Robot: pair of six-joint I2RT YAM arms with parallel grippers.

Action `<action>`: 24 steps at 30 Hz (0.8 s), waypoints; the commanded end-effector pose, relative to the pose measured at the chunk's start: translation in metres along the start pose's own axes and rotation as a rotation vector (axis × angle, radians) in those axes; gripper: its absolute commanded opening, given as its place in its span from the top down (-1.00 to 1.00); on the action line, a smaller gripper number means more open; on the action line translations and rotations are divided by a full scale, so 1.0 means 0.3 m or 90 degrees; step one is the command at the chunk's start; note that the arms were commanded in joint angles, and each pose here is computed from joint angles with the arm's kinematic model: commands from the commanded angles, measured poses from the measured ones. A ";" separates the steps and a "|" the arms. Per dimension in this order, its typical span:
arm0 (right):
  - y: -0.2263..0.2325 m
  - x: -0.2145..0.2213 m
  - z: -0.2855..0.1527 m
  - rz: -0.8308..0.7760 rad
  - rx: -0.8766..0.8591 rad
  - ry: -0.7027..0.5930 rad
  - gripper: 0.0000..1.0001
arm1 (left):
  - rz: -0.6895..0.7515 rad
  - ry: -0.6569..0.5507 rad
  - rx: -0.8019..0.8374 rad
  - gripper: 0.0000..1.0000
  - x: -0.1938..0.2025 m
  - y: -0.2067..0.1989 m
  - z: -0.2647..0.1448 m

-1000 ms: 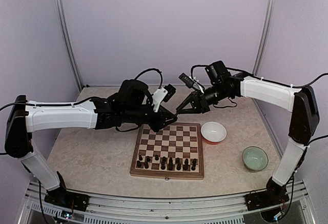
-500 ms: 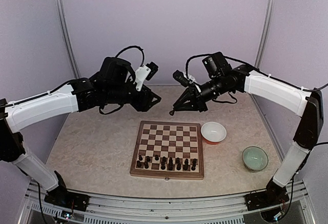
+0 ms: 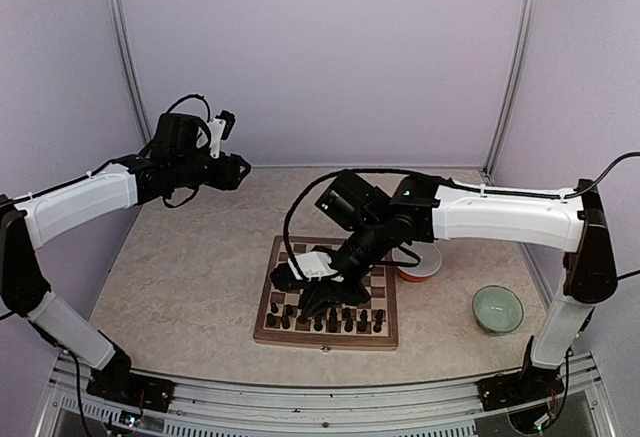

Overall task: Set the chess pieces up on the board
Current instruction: Place the bishop on f8.

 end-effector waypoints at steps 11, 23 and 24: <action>-0.090 0.099 0.181 0.079 0.006 0.088 1.00 | -0.032 0.009 0.064 -0.21 0.025 -0.028 0.028; -0.143 0.137 0.256 0.120 0.021 0.130 0.95 | -0.034 0.020 0.079 -0.20 0.029 -0.037 0.033; -0.144 0.138 0.260 0.122 0.023 0.133 0.94 | -0.034 0.022 0.084 -0.20 0.031 -0.039 0.035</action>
Point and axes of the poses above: each gripper's point midway between its finger pads, its own z axis out along the fingers, its own y axis along the line the jaws close on, x = y × z, the point moved 8 cm from there along -z, back along the fingers, and after that the axes turned 8 degrees about z, right-handed, at the moved point
